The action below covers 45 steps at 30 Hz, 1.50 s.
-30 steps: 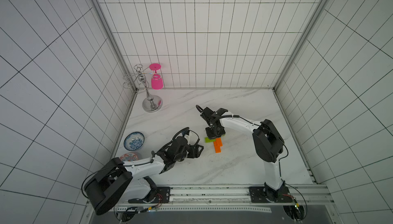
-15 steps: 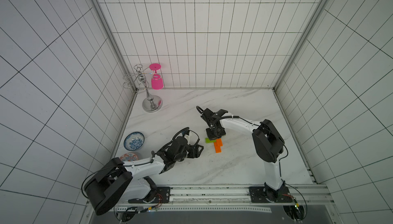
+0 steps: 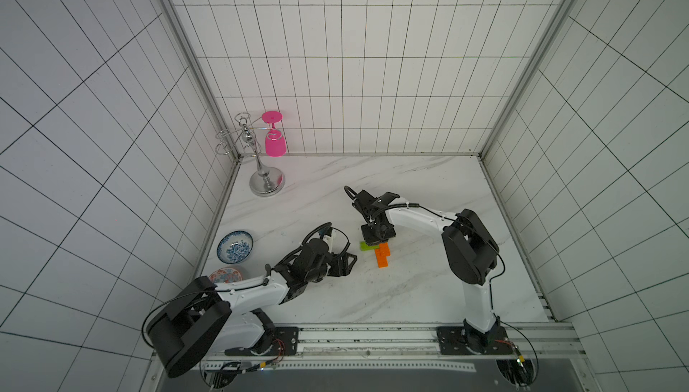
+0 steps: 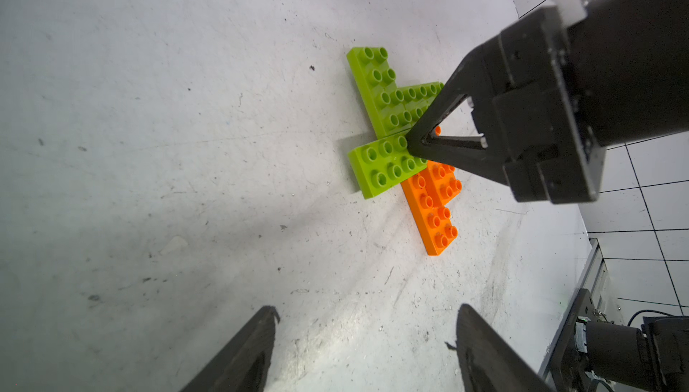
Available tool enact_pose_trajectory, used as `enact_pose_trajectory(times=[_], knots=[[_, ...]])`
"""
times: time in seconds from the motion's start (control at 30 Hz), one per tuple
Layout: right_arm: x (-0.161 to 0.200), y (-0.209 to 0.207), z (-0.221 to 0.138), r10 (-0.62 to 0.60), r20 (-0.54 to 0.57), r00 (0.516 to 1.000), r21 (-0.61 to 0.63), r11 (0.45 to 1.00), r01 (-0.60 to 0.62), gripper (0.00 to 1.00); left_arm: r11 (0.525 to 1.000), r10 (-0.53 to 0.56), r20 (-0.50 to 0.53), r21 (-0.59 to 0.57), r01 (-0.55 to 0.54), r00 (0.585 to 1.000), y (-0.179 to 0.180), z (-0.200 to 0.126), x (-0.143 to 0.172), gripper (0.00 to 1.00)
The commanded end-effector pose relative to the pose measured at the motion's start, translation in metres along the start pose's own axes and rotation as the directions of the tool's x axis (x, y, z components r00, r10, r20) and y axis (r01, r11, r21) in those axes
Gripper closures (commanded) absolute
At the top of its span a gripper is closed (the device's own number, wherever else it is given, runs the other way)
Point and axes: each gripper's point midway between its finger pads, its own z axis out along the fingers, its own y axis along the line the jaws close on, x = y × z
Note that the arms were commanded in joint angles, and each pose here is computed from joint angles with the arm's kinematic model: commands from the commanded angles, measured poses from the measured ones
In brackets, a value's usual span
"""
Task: Assemble a small pinwheel with lego
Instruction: Assemble the lego brick with the lego brick.
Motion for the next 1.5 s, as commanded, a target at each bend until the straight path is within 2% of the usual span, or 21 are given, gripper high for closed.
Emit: enact_pose_trajectory(times=[0.0,0.2,0.47,1.0,1.17,1.47], knots=[[0.028,-0.018,0.030,0.015,-0.120,0.993,0.077,0.997,-0.006,0.85,1.000,0.026,0.049,0.007,-0.026,0.998,-0.010,-0.007,-0.016,0.22],[0.005,-0.013,-0.007,0.014,-0.036,0.999,0.047,0.999,-0.013,0.77,0.999,0.043,0.074,0.002,-0.044,0.996,-0.016,-0.015,-0.026,0.23],[0.002,-0.013,-0.025,0.017,-0.004,1.000,0.032,0.999,-0.017,0.77,0.999,0.043,0.084,-0.003,-0.043,0.996,-0.016,-0.019,-0.027,0.22],[0.017,-0.017,0.007,0.007,-0.072,0.997,0.062,0.998,-0.003,0.93,0.999,0.041,0.076,-0.001,-0.041,0.996,-0.017,-0.018,-0.027,0.22],[0.027,-0.024,0.019,0.008,-0.098,0.995,0.088,0.996,0.001,0.94,0.999,0.045,0.071,-0.004,-0.044,0.997,-0.016,-0.016,-0.026,0.22],[0.036,-0.020,0.029,0.023,-0.114,0.993,0.041,0.999,-0.019,0.95,0.999,0.025,0.028,0.027,-0.026,0.999,-0.018,0.005,-0.020,0.26]])
